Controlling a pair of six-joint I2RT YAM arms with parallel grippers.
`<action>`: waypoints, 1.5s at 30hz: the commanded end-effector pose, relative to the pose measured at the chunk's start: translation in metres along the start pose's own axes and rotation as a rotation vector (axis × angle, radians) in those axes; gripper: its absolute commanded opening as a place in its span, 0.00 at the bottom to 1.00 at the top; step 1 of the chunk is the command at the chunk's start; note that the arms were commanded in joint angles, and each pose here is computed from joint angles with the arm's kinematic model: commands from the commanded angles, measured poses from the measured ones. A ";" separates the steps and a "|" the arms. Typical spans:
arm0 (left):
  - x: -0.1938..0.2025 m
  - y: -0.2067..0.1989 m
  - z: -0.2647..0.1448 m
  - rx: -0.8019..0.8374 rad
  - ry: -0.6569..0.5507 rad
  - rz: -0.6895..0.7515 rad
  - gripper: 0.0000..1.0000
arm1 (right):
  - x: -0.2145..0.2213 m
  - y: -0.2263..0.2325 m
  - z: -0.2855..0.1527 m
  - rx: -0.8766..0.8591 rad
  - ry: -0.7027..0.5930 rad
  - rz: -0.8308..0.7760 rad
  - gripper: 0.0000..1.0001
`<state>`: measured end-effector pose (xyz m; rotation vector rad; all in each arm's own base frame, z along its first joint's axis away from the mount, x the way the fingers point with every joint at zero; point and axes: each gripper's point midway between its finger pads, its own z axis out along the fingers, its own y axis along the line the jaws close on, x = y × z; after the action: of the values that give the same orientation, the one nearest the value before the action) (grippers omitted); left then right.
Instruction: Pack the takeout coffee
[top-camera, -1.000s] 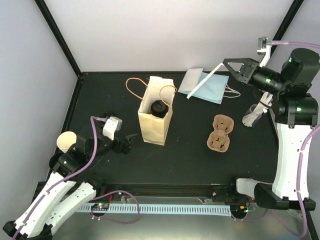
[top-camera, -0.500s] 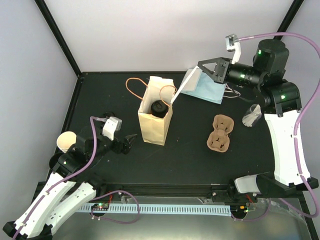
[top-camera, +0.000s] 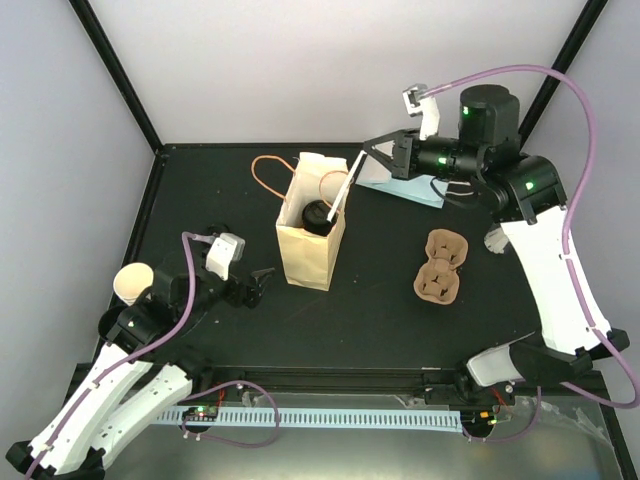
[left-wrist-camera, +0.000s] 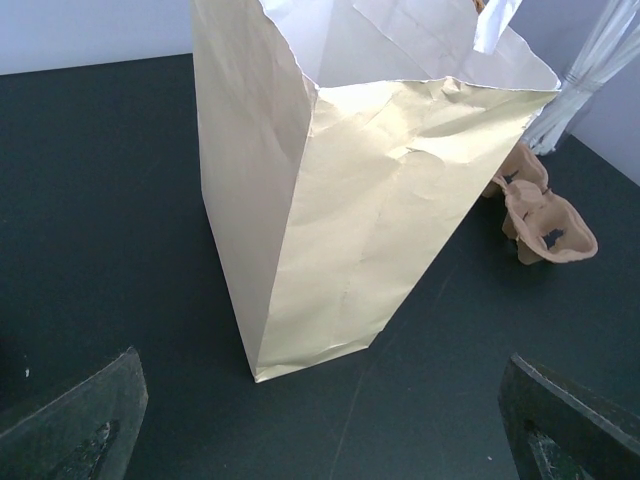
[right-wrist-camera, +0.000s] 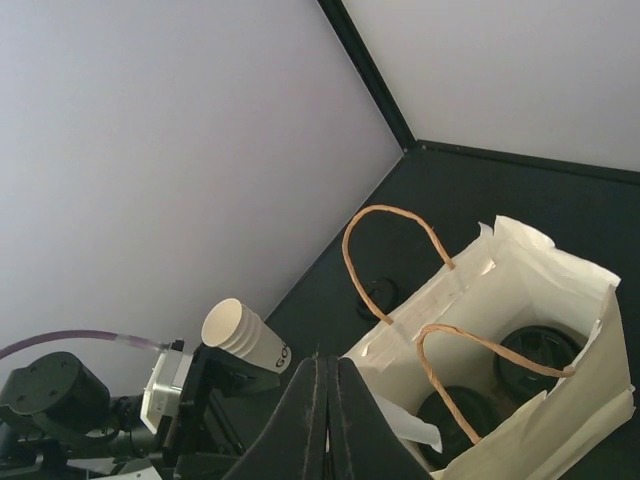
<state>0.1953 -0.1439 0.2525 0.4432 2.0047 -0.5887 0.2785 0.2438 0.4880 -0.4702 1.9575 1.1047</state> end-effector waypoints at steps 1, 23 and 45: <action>-0.006 0.000 0.000 0.000 -0.019 0.019 0.99 | -0.005 0.007 0.004 0.011 -0.017 -0.046 0.01; -0.005 0.001 0.001 -0.008 -0.013 0.016 0.99 | 0.021 0.006 0.084 0.048 0.133 -0.099 0.16; -0.005 0.002 0.001 -0.009 -0.016 0.016 0.99 | 0.007 -0.052 0.022 0.442 -0.028 -0.149 0.54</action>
<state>0.1956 -0.1439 0.2520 0.4436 2.0069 -0.5875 0.3173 0.2682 0.4322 -0.4588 2.0999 0.6722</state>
